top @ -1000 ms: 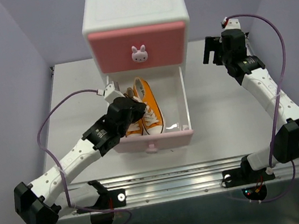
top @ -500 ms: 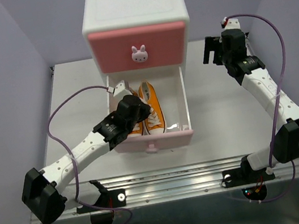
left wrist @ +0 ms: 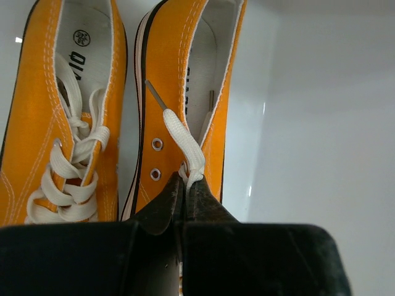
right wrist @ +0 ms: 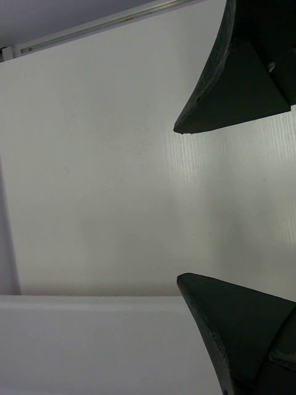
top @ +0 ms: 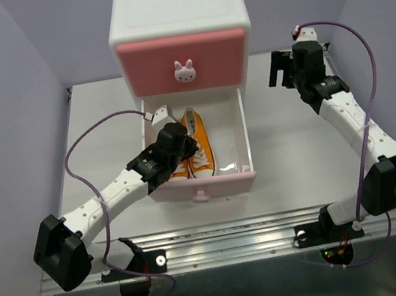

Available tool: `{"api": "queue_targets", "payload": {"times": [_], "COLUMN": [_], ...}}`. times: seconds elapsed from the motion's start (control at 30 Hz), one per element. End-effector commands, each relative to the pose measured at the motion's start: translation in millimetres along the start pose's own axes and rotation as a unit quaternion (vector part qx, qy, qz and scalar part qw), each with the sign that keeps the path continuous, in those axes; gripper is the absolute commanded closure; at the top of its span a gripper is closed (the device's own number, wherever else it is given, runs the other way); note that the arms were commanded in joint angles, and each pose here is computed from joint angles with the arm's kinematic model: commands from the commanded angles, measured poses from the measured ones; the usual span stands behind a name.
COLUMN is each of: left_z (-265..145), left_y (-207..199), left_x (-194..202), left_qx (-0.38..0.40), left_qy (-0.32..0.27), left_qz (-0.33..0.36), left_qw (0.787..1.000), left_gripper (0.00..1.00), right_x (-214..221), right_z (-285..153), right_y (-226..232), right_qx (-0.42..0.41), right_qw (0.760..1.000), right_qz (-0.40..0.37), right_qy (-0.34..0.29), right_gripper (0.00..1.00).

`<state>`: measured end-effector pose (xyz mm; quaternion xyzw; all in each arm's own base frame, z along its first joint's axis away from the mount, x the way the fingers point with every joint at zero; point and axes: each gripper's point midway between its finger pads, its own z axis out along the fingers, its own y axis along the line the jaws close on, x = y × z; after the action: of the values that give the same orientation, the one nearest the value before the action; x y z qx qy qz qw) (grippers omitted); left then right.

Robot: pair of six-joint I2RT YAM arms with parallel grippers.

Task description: Place and organize the shoes in the shoe cabinet

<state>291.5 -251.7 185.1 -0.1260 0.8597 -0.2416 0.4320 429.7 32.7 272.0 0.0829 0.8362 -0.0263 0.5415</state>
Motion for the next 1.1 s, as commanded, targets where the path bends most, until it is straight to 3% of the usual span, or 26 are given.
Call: {"api": "queue_targets", "payload": {"times": [0.0,0.87,1.0,1.07], "left_z": [1,32,33,30], "left_y": [-19,-4,-4,-6], "left_x": [-29,-9,-7,-6], "left_qx": [0.034,0.022,0.02,0.027], "left_qy": [-0.04,0.037,0.041,0.043], "left_qz": [-0.003,0.061,0.053,0.048], "left_qw": [0.999,0.997,0.998,0.998], "left_gripper": [1.0,1.0,0.92,1.0], "right_x": [-24,-25,-26,-26], "right_z": [-2,3,2,1], "right_y": [-4,-4,-4,-5], "right_qx": [0.009,0.015,0.014,0.016], "right_qw": [0.999,0.999,0.999,0.999], "right_qz": [0.003,0.002,0.004,0.003], "right_qy": [-0.04,-0.04,-0.041,-0.042], "right_gripper": [0.0,0.0,0.0,0.0]}}
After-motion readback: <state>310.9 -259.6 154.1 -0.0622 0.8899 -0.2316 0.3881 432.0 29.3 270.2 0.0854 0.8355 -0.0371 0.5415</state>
